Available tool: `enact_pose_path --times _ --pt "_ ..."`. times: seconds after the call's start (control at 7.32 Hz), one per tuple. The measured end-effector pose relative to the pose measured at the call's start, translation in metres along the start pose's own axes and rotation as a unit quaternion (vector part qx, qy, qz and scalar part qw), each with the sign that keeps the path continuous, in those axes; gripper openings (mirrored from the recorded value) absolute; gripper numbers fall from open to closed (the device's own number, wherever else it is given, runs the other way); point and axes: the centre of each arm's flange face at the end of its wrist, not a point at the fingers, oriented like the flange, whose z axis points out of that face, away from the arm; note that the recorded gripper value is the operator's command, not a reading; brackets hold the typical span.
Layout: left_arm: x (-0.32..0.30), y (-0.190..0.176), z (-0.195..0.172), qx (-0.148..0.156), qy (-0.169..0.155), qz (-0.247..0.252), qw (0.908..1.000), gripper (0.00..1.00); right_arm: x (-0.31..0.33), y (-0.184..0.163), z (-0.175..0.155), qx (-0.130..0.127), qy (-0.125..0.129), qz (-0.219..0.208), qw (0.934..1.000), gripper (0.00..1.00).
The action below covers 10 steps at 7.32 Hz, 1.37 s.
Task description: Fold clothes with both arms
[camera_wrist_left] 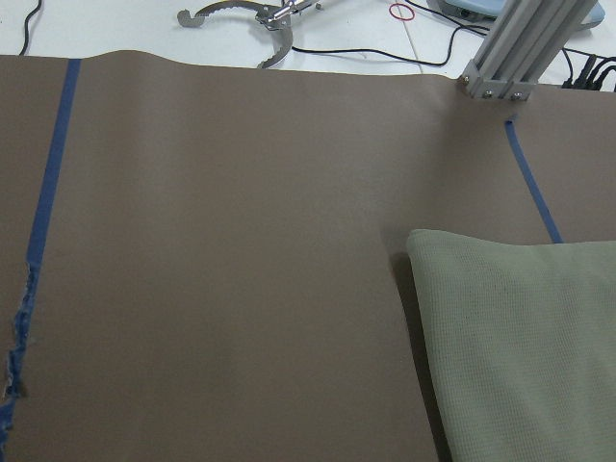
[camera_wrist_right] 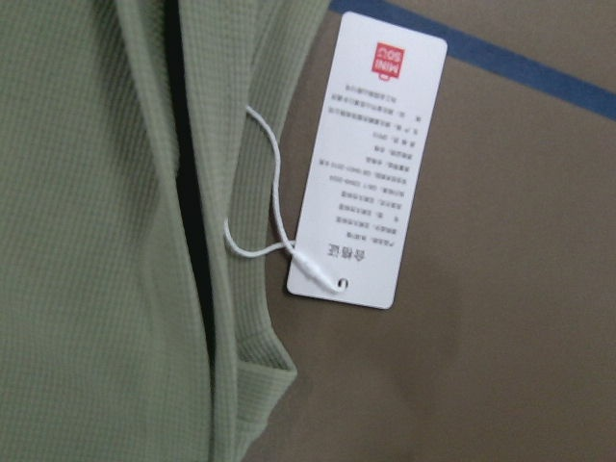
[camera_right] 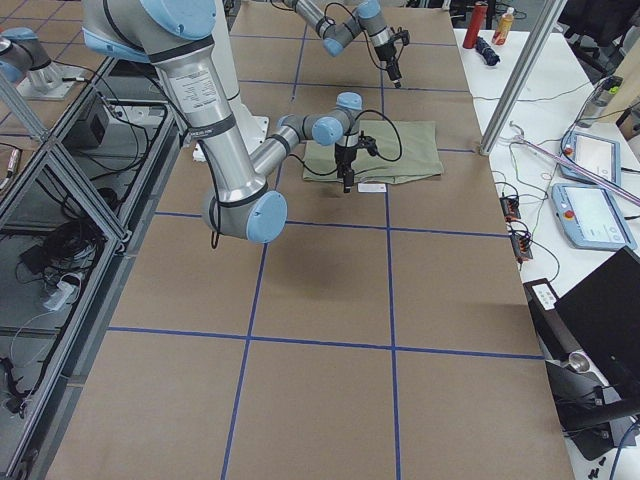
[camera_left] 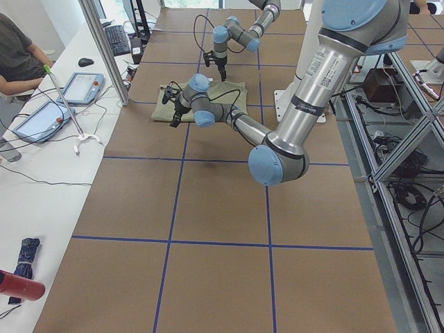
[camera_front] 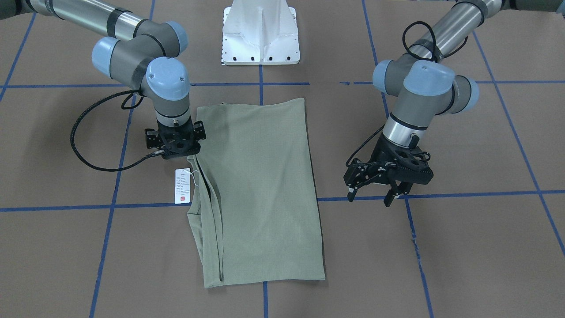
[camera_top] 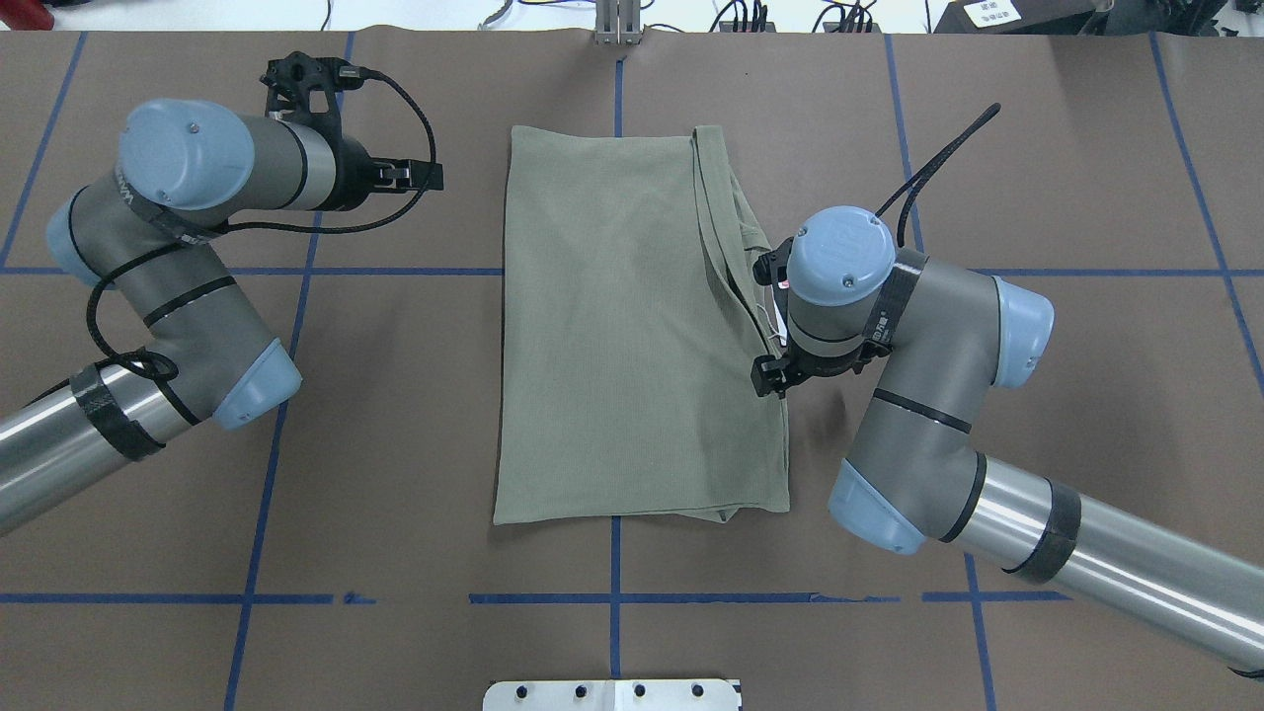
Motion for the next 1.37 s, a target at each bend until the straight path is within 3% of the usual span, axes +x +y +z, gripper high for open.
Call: enact_pose_path --times 0.27,0.68,1.37 --pt "0.000 0.001 0.000 -0.001 0.000 0.001 1.0000 1.00 -0.005 -0.014 -0.019 0.012 -0.013 -0.004 0.9998 1.00" --pt "-0.001 0.001 -0.001 0.000 0.000 0.005 1.0000 1.00 -0.056 -0.068 -0.040 0.025 -0.018 -0.012 0.9995 1.00" --pt "0.005 -0.005 -0.018 0.012 0.009 0.008 0.9999 1.00 -0.049 -0.119 -0.007 0.023 0.006 -0.016 0.9996 1.00"
